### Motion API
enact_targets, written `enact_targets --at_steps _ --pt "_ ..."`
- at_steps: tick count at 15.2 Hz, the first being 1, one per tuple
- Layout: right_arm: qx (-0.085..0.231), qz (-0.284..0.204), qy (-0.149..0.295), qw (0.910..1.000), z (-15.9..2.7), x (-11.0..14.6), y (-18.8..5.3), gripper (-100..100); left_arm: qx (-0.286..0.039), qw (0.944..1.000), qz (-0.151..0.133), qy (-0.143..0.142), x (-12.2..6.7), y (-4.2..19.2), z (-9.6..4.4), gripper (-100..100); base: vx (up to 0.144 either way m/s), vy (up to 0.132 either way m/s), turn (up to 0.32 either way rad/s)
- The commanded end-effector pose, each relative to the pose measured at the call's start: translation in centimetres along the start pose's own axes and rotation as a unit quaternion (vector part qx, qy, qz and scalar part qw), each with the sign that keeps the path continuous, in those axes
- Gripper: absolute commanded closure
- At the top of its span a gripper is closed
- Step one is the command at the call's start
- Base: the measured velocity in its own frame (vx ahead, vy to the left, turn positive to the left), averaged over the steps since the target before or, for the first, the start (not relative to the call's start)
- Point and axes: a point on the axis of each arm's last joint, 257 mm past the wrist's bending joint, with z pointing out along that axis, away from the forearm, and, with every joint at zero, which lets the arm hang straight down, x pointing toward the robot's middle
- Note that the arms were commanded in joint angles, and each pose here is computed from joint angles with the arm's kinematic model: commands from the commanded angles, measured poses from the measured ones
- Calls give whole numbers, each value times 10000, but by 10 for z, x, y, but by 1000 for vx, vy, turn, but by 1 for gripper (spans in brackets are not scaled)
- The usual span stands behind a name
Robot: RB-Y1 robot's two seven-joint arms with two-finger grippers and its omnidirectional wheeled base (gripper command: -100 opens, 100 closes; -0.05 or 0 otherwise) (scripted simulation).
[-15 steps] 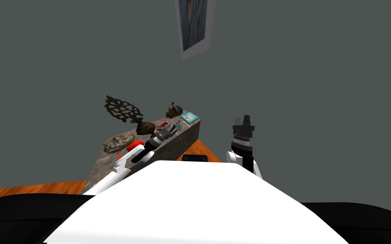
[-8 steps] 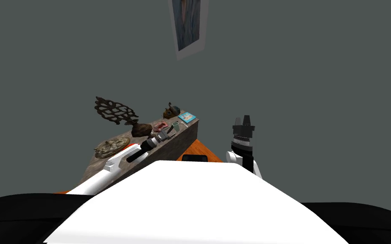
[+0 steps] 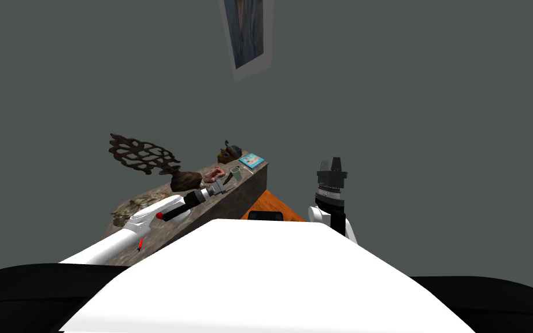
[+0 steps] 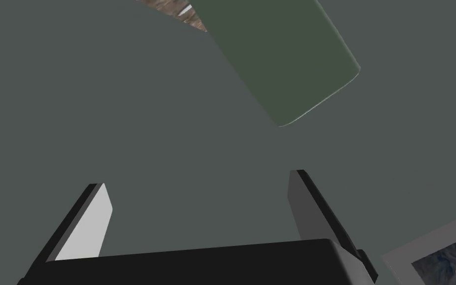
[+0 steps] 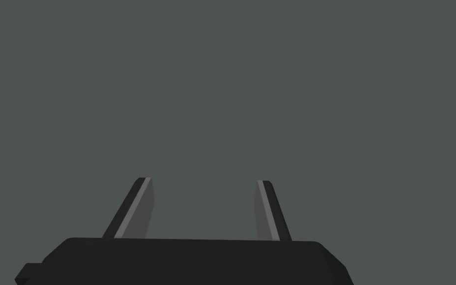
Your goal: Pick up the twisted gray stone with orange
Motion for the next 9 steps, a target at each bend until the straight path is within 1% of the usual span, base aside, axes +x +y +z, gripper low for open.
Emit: enact_targets --at_steps 1,2,4,5,6,8,9 --pt "0 0 0 10000 0 0 0 0 93 9993 318 142 11 1 -6 -100 0 -2 -74" --pt "0 0 0 10000 0 0 0 0 281 9965 636 461 34 0 -18 -100 1 -9 -169" --pt "0 0 0 10000 0 0 0 0 338 9942 880 511 37 3 -21 -100 2 -7 -106" --pt "0 0 0 10000 0 0 0 0 339 9941 899 511 37 3 -21 -100 2 -2 17" --pt "1 -1 0 10000 0 0 0 0 570 9865 1280 849 62 5 -37 -100 6 -14 -126" --pt "0 0 0 10000 0 0 0 0 609 9836 1464 857 62 6 -38 -100 6 -10 -132" --pt "0 0 0 10000 0 0 0 0 844 9734 1784 1167 85 8 -55 -100 8 -14 -192"
